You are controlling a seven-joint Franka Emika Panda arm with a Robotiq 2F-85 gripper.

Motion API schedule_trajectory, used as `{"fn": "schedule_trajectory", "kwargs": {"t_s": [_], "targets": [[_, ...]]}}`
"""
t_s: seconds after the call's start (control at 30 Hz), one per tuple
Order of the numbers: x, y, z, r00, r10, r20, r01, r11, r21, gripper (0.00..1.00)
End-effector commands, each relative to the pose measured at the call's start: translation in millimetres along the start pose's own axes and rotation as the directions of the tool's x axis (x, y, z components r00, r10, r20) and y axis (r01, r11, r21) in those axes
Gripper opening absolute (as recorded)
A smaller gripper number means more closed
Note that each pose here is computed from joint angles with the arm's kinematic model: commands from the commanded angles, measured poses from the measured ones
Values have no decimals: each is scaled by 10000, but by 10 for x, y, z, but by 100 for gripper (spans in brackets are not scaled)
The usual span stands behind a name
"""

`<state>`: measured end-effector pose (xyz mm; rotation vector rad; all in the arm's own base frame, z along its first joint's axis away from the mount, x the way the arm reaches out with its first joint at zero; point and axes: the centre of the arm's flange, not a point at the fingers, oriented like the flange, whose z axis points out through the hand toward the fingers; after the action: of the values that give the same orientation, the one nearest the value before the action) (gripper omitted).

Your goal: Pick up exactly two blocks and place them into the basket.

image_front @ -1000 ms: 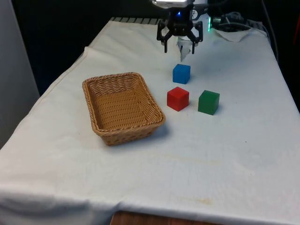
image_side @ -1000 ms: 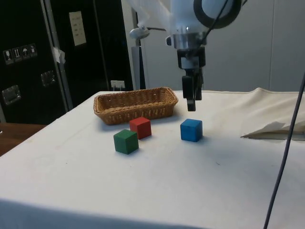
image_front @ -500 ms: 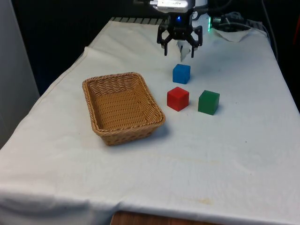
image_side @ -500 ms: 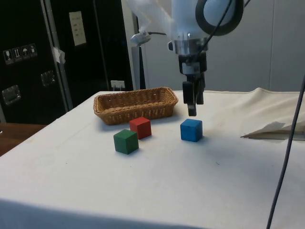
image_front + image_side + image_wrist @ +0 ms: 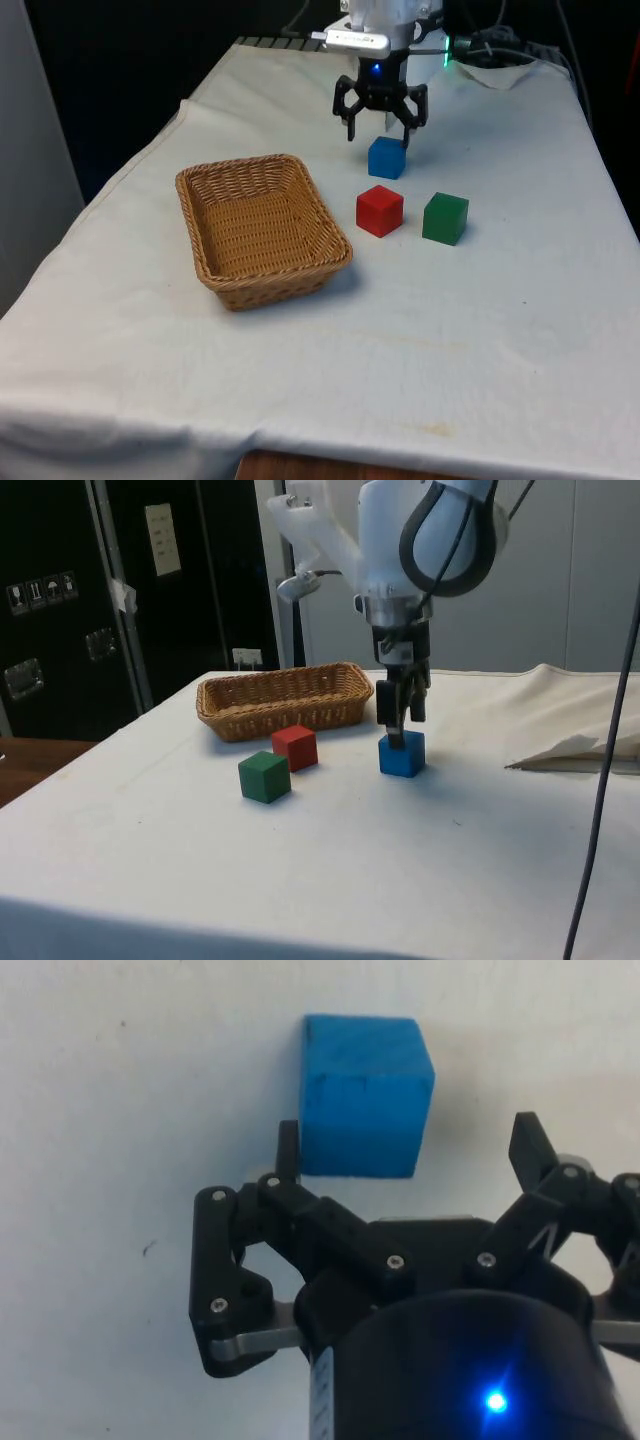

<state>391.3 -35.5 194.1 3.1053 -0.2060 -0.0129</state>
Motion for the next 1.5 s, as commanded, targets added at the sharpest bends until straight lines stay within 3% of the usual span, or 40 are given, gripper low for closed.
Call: {"fn": "schedule_trajectory", "kwargs": {"t_s": [0.0,0.1,0.13,0.17,0.3,0.37,0.4,0.53,0.57,0.6,0.93,1.47], "targets": [[11,-20,0,9998,136,-129,-135,9999,86,100],[24,-25,38,9996,216,-207,-215,9998,51,100],[25,-6,54,9998,152,-98,-152,9999,-40,100],[27,-27,45,9994,225,-252,-224,9997,39,100],[34,-21,66,9990,241,-385,-241,9997,-6,100],[42,-5,82,9993,211,-317,-213,9997,-77,78],[34,-16,69,9988,241,-428,-242,9997,-20,78],[33,-16,71,9987,240,-459,-242,9997,-27,34],[35,-13,70,9986,241,-470,-242,9997,-30,12],[30,-12,73,9987,241,-460,-242,9997,-31,3],[42,-5,78,9991,211,-375,-214,9997,-71,1],[224,55,-265,9945,223,-1023,-199,9995,241,1]]}}
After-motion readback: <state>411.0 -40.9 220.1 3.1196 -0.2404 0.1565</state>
